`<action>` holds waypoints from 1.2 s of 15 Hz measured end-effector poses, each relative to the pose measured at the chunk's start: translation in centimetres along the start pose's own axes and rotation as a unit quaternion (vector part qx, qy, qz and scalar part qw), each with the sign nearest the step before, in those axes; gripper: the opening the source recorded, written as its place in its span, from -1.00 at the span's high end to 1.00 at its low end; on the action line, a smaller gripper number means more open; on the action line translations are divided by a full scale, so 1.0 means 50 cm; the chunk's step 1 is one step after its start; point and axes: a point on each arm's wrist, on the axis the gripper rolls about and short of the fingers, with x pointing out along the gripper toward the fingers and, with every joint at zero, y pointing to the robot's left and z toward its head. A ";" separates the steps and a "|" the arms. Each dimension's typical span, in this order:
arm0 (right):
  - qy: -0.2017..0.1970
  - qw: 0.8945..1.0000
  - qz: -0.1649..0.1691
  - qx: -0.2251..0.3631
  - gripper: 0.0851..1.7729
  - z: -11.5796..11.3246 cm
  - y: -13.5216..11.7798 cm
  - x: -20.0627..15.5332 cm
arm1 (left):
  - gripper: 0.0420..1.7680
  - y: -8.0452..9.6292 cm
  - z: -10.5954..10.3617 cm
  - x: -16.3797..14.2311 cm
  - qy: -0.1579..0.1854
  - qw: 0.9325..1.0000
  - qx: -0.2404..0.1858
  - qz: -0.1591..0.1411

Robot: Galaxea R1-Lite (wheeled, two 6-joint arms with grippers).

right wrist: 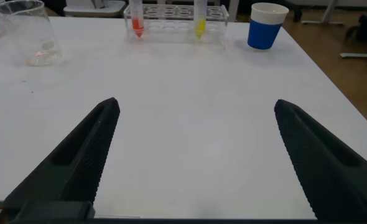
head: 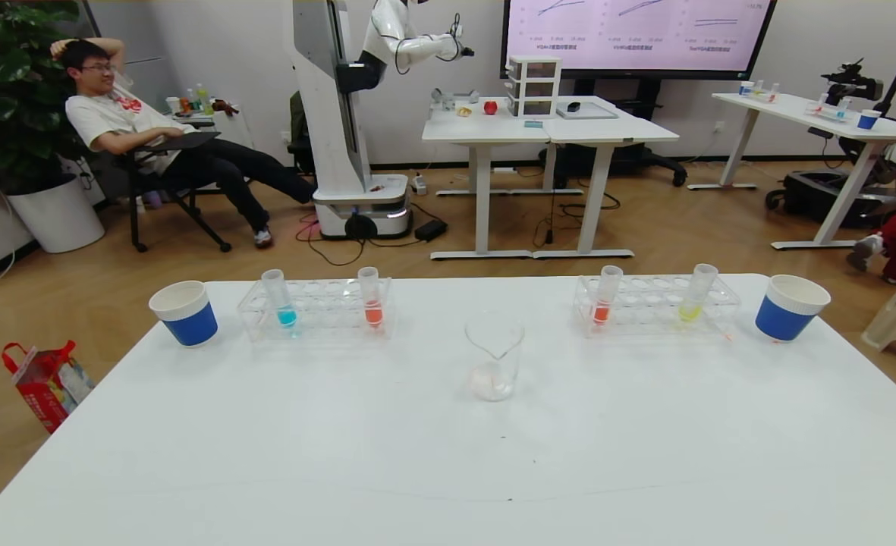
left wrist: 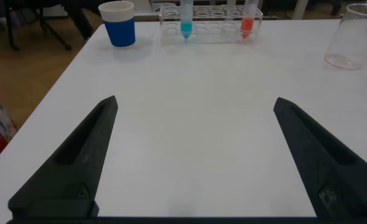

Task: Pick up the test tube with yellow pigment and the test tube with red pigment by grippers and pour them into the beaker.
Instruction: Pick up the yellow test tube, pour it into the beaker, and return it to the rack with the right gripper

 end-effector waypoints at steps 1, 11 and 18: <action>0.000 1.000 -0.001 0.000 -0.96 0.000 0.000 0.000 | -0.98 0.000 0.000 0.000 0.000 1.000 0.000 0.000; 0.000 1.000 -0.002 0.001 -0.96 0.000 0.000 0.000 | -0.98 0.000 0.000 0.000 0.000 1.000 0.000 0.000; -0.024 1.000 -0.002 0.013 -0.96 0.026 0.000 -0.007 | -0.98 0.000 0.000 0.000 0.000 1.000 0.000 0.000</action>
